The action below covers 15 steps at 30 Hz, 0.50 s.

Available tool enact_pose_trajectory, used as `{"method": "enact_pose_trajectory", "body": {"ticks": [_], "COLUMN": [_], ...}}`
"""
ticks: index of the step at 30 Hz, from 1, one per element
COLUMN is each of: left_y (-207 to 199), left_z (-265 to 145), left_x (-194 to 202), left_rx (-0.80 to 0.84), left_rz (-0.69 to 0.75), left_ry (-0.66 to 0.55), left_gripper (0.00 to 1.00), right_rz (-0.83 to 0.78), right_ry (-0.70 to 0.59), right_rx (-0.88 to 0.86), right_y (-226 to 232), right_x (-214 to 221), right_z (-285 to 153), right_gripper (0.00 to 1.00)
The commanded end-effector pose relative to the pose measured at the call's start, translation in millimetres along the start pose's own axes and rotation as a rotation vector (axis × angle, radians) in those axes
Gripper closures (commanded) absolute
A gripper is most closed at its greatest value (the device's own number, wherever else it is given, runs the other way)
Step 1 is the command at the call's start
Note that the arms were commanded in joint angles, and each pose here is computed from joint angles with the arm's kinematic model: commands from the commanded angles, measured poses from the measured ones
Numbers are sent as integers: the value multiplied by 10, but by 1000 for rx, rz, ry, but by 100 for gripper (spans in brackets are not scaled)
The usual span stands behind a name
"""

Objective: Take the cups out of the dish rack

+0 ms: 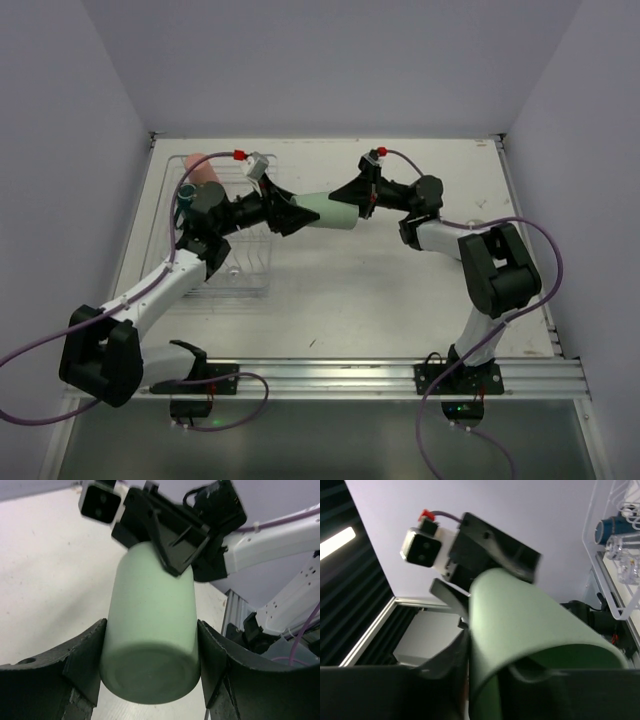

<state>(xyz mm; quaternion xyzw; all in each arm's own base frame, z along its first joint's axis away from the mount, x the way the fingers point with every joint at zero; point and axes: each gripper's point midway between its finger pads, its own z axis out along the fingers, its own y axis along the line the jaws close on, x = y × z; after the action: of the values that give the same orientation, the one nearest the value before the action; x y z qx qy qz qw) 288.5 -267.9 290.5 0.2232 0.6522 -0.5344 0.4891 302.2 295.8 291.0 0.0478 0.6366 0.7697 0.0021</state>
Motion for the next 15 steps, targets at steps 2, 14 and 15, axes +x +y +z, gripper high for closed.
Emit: {"method": "enact_pose_trajectory", "body": {"ticks": [2, 14, 15], "left_y": [-275, 0, 49], "left_z": [5, -33, -63], "left_x": [16, -207, -283], "left_rx": [112, -107, -159], "left_rz": [67, 58, 58], "left_ry": [6, -77, -104], "left_gripper": [100, 0, 0], "right_rz": [61, -21, -37], "right_ry": [82, 76, 70], "right_rx": [-112, -59, -42], "right_y": [427, 286, 266], "right_x": [202, 182, 197], "right_z": [3, -125, -174], "right_gripper": [96, 100, 100]}}
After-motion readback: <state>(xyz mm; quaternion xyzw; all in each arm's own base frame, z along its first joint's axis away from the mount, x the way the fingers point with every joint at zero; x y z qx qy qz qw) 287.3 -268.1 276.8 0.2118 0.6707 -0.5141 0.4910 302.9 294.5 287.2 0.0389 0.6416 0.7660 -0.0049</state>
